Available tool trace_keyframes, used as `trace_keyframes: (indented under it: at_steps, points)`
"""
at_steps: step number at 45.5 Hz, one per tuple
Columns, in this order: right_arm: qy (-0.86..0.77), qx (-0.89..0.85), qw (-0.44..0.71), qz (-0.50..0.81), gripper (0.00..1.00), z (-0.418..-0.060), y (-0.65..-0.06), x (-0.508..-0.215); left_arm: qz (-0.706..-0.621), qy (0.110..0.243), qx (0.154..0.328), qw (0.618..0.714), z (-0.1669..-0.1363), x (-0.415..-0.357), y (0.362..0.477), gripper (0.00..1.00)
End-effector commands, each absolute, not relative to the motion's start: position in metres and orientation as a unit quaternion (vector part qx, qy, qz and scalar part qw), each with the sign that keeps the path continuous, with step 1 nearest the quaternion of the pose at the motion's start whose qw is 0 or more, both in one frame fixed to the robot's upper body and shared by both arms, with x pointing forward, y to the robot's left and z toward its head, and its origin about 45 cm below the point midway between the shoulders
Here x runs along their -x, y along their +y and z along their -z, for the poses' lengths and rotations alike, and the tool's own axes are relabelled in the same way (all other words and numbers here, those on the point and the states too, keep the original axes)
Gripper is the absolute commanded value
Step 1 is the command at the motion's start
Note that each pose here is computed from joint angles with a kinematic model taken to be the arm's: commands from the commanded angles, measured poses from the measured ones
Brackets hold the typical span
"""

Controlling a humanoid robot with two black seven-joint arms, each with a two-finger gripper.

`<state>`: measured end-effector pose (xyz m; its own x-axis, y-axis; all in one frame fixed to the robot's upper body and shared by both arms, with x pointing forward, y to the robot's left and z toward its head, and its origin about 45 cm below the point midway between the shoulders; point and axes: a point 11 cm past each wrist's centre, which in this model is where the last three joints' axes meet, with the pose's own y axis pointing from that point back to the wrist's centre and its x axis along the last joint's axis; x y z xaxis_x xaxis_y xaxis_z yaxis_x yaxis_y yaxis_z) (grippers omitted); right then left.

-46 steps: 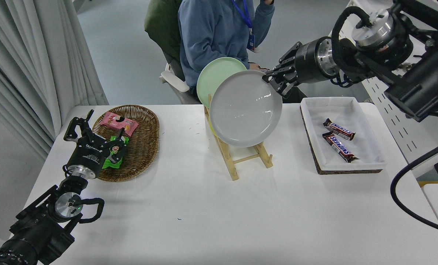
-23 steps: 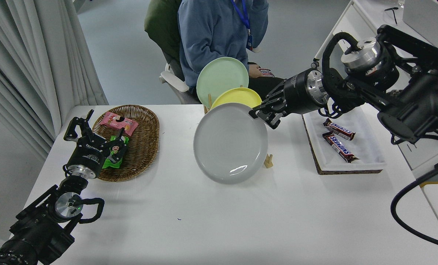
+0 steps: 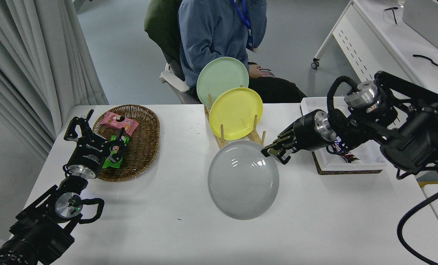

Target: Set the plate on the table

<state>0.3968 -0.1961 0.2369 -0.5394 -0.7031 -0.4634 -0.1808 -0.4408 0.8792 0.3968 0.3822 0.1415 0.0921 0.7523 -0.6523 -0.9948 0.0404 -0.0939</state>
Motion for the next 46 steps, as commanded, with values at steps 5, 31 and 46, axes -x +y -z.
trace_keyframes:
  at_steps: [5, 31, 46]
  points:
    - [-0.525, -0.398, 0.178, 0.731, 0.0, -0.205, -0.215, -0.399, -0.636, 0.222, 0.274, 0.6866, -0.1415, -0.3968, 0.382, 1.0]
    - [-0.512, -0.345, 0.182, 0.765, 0.0, -0.151, -0.159, -0.398, -0.6366, 0.221, 0.274, 0.6862, -0.1414, -0.3968, 0.382, 1.0]
    - [-0.489, -0.339, 0.205, 0.777, 0.0, -0.133, -0.13, -0.38, -0.6366, 0.221, 0.274, 0.6862, -0.1414, -0.3968, 0.382, 1.0]
